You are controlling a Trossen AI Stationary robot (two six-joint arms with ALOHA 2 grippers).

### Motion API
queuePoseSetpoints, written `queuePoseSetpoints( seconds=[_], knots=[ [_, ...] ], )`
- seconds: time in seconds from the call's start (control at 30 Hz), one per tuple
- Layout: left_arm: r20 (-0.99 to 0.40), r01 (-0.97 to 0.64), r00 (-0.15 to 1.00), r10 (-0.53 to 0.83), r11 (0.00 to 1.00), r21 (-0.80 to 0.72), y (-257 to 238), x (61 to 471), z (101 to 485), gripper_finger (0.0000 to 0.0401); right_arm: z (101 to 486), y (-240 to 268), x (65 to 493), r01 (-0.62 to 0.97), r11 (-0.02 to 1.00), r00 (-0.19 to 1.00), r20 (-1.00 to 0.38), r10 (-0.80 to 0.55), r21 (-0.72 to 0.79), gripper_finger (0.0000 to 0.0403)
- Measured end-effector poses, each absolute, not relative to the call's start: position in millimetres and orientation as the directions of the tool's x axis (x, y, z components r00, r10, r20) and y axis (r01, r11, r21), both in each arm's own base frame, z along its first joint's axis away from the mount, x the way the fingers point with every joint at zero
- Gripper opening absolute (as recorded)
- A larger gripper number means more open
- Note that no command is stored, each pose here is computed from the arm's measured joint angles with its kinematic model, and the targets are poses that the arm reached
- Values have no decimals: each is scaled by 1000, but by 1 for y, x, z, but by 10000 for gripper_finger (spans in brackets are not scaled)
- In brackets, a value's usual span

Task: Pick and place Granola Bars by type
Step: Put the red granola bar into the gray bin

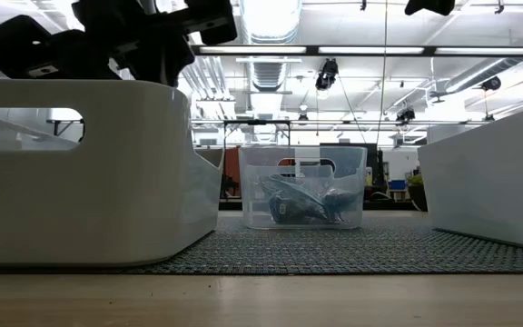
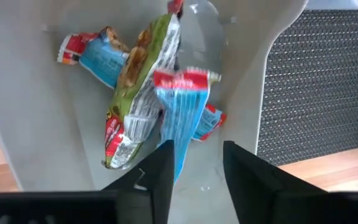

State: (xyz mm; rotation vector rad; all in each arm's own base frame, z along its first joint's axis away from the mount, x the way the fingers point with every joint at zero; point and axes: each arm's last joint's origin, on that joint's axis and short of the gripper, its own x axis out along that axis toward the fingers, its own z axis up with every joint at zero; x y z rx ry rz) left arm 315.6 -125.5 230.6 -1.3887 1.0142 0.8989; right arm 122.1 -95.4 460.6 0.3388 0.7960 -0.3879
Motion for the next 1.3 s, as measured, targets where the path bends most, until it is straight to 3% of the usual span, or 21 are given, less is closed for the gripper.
queuePoseSetpoints(
  seconds=[0.73, 0.9, 1.1, 1.3],
  knots=[
    [-926, -923, 363, -102, 99, -372, -126, 319, 232, 130, 461, -95, 122, 457, 877, 636, -743, -207, 147, 8],
    [-921, -914, 375, -106, 124, -386, -126, 320, 232, 97, 461, -95, 122, 457, 877, 637, -743, -207, 147, 8],
    [-921, -908, 375, -107, 156, -388, -126, 320, 232, 15, 460, -95, 122, 458, 876, 636, -744, -207, 148, 8],
    [-921, -905, 375, -106, 172, -389, -126, 320, 232, 1, 459, -96, 123, 459, 876, 631, -748, -203, 150, 8]
  ],
)
